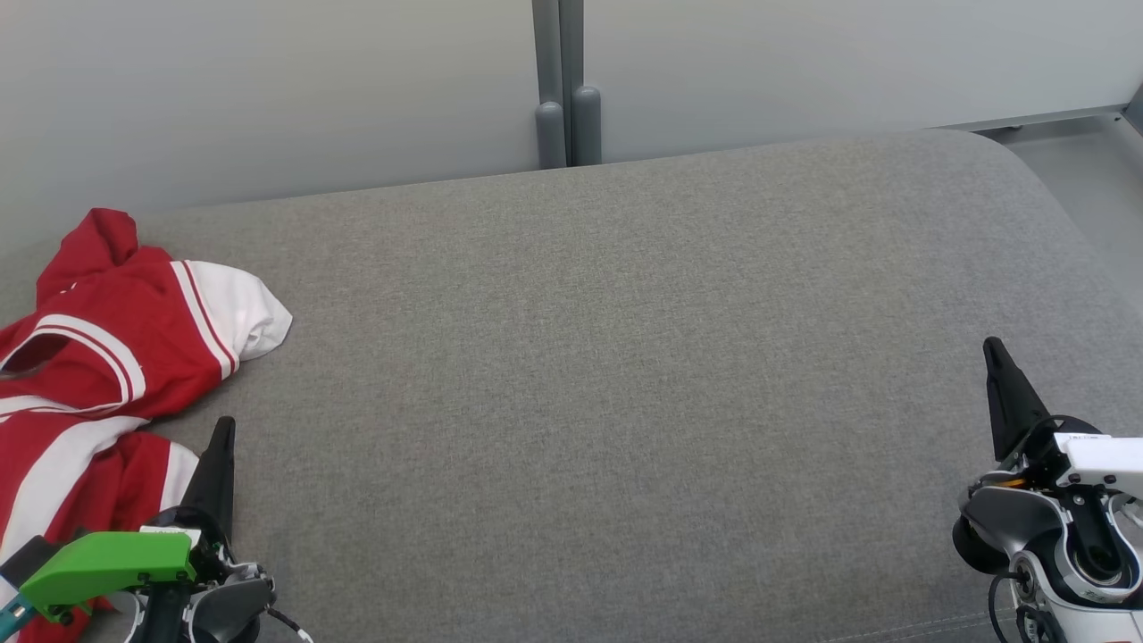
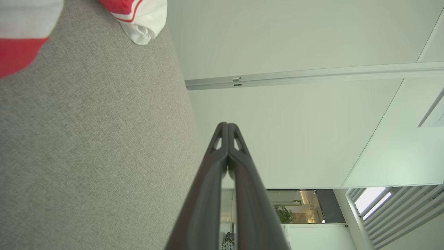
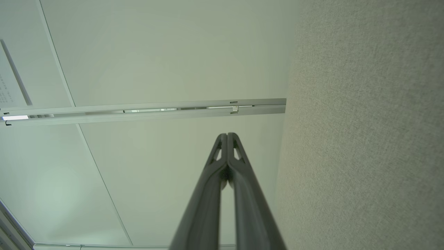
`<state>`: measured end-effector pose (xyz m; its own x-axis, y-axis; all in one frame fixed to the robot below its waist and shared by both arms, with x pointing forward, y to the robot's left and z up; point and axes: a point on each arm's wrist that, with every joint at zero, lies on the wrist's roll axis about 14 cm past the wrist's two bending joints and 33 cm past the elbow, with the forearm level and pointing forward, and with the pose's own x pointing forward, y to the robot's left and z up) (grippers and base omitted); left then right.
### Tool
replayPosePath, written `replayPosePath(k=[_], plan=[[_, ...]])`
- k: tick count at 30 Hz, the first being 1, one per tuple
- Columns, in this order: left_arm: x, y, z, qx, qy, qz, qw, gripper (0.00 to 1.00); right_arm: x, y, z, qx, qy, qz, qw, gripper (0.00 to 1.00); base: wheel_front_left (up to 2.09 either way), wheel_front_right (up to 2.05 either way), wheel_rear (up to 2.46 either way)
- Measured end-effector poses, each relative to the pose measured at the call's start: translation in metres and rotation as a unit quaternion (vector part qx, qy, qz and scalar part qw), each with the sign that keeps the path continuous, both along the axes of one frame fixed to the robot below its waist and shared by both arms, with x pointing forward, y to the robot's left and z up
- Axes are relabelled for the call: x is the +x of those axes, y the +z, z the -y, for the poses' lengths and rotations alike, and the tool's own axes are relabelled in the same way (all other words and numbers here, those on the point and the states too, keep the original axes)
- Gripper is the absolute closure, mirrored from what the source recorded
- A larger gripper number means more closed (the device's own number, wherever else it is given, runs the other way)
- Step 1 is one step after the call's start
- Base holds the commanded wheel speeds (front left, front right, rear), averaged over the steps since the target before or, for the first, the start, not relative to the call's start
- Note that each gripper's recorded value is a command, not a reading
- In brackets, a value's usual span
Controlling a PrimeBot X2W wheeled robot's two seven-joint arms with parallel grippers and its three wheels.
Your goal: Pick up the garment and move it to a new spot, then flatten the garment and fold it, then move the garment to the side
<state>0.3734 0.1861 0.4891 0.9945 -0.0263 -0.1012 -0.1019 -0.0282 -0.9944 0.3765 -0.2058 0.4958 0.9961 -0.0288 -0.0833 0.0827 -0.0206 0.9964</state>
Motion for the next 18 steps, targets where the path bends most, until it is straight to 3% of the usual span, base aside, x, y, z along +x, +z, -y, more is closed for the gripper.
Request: replayPosePath(k=[7, 8, 14, 18], plan=[[0.000, 0.000, 0.000, 0.000, 0.000, 0.000, 1.000, 1.00, 0.000, 0.000, 0.000, 0.000, 0.000, 0.000, 1.000, 1.00, 0.00, 0.00, 0.00], [-0.001, -0.003, 0.001, -0.001, 0.000, -0.005, 1.000, 0.00, -0.001, -0.003, -0.001, 0.001, 0.000, -0.004, 1.000, 0.00, 0.00, 0.00, 0.00], [-0.018, -0.036, 0.010, -0.016, -0.001, -0.055, 0.998, 0.00, -0.020, -0.039, -0.009, 0.018, -0.001, -0.058, 0.998, 0.00, 0.00, 0.00, 0.00], [-0.020, -0.038, 0.012, -0.016, -0.002, -0.059, 0.998, 0.00, -0.022, -0.042, -0.009, 0.016, -0.003, -0.062, 0.998, 0.00, 0.00, 0.00, 0.00]])
